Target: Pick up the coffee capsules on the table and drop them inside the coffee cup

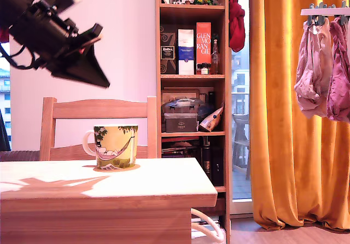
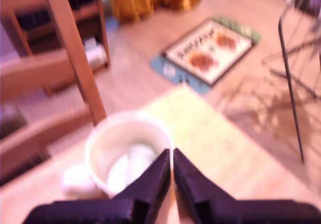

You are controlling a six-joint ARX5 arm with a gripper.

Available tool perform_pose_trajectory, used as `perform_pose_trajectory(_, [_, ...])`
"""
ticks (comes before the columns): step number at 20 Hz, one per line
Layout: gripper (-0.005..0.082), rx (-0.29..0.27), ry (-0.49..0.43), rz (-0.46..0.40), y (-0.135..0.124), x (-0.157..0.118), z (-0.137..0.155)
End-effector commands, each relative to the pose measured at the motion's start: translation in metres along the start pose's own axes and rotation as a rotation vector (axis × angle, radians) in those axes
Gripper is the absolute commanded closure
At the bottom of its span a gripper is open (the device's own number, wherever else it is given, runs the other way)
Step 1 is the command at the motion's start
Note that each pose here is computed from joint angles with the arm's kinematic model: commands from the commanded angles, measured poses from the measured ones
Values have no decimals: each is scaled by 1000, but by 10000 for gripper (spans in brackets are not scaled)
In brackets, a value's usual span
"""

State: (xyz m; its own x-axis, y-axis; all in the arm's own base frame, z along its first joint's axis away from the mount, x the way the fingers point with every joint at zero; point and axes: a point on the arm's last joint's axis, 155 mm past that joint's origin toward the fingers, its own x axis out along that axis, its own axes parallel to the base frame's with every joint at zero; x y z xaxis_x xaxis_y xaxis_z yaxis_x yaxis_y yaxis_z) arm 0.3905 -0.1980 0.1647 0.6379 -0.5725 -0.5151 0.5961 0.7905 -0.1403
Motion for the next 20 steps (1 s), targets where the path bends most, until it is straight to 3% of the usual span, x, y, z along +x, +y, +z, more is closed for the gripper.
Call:
perform_pose_trajectory(1, [790, 12, -4, -16, -5, -4, 2])
perform_pose_trajectory(9, [790, -21, 31, -16, -15, -31, -42])
perform_pose_trajectory(14, [790, -132, 28, -6, -25, -60, -72])
perform_pose_trajectory(17, [790, -166, 28, 51, -21, -74, -89])
perform_pose_trajectory(20, [790, -165, 12, 70, -21, -85, -88])
